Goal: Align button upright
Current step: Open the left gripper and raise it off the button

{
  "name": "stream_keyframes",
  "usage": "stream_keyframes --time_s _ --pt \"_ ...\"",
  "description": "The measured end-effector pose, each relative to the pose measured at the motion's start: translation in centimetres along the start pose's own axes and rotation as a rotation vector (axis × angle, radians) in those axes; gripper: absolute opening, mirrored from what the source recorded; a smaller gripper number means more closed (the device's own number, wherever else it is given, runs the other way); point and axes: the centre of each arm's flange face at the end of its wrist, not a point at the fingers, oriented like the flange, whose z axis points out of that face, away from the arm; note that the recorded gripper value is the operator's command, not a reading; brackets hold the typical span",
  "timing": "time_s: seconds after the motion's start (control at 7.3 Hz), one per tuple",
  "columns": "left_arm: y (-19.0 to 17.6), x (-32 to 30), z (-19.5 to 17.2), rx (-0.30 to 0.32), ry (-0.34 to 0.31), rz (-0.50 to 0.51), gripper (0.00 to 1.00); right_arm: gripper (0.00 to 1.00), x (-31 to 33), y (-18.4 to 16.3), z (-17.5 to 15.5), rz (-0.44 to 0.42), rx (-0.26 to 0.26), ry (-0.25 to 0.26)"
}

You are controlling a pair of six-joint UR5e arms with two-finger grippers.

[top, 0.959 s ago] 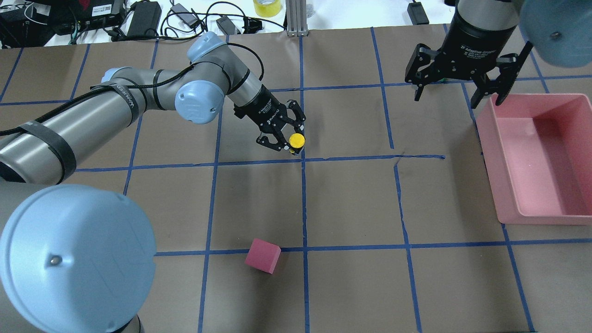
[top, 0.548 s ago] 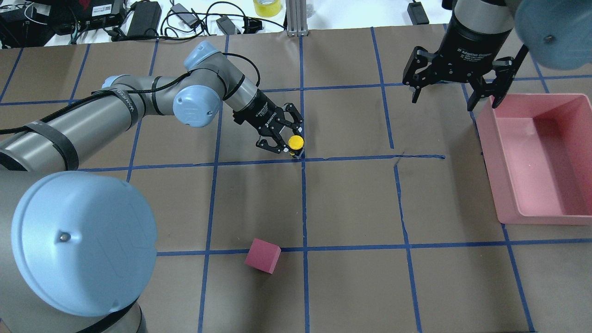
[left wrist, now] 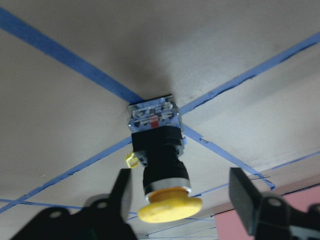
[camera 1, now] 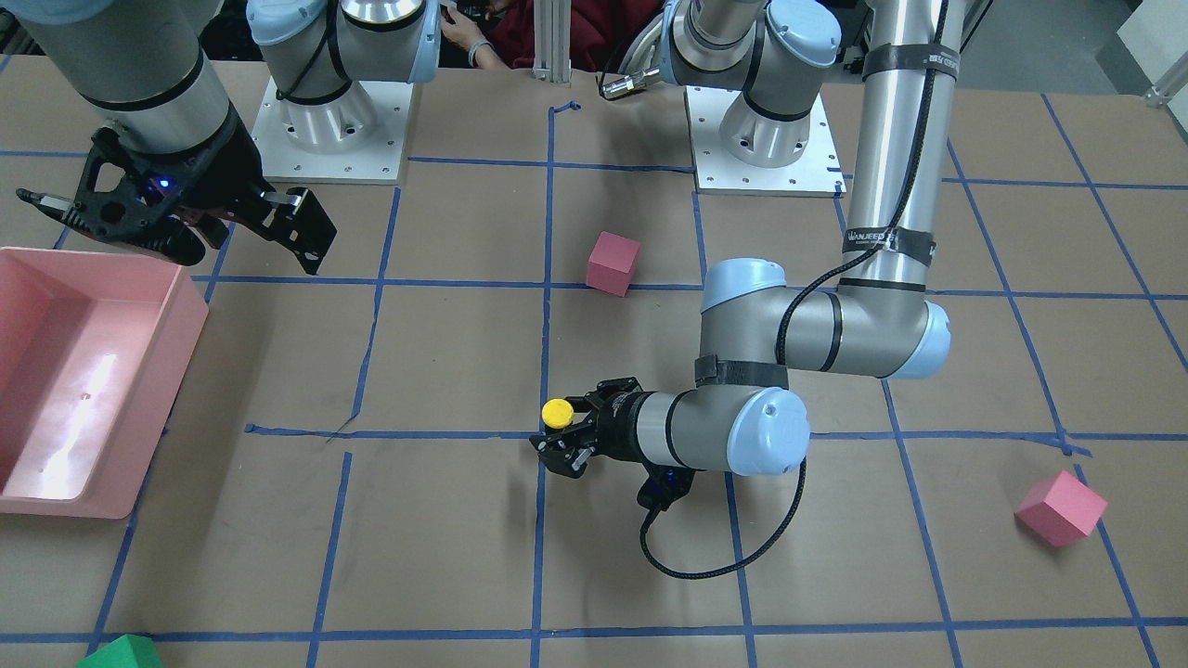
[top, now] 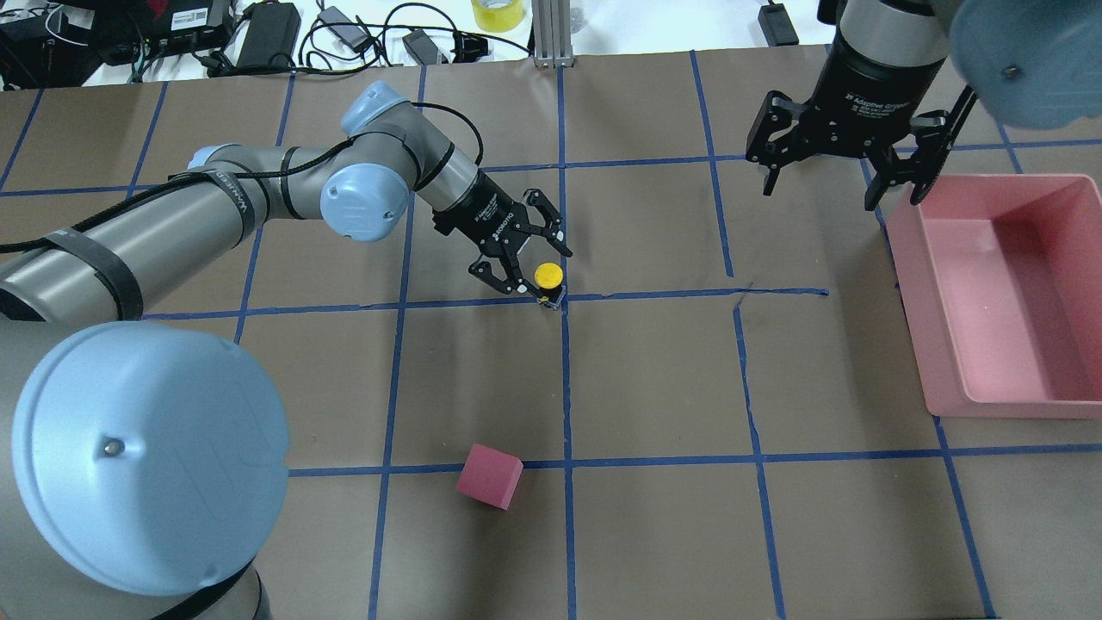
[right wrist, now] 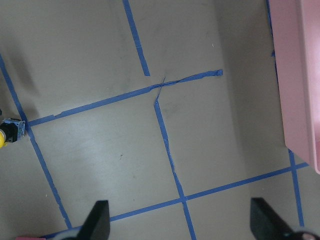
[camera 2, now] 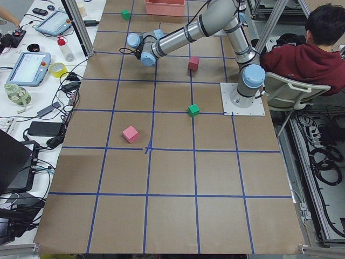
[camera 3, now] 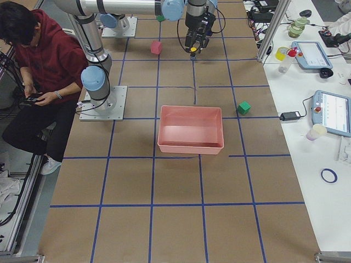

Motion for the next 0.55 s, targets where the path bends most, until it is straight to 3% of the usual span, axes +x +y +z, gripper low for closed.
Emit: stream_keyframes --time_s 0.27,0.55 --pt "0.9 0.6 -3.1 0.151 -0.062 0.087 1.00 1.00 0.0 0.0 0.0 -0.002 0.000 -0.001" --pt "5.5 1.0 -7.7 0.300 -0.126 0.283 1.00 1.00 0.0 0.1 -0.3 -0.001 0.007 -0.002"
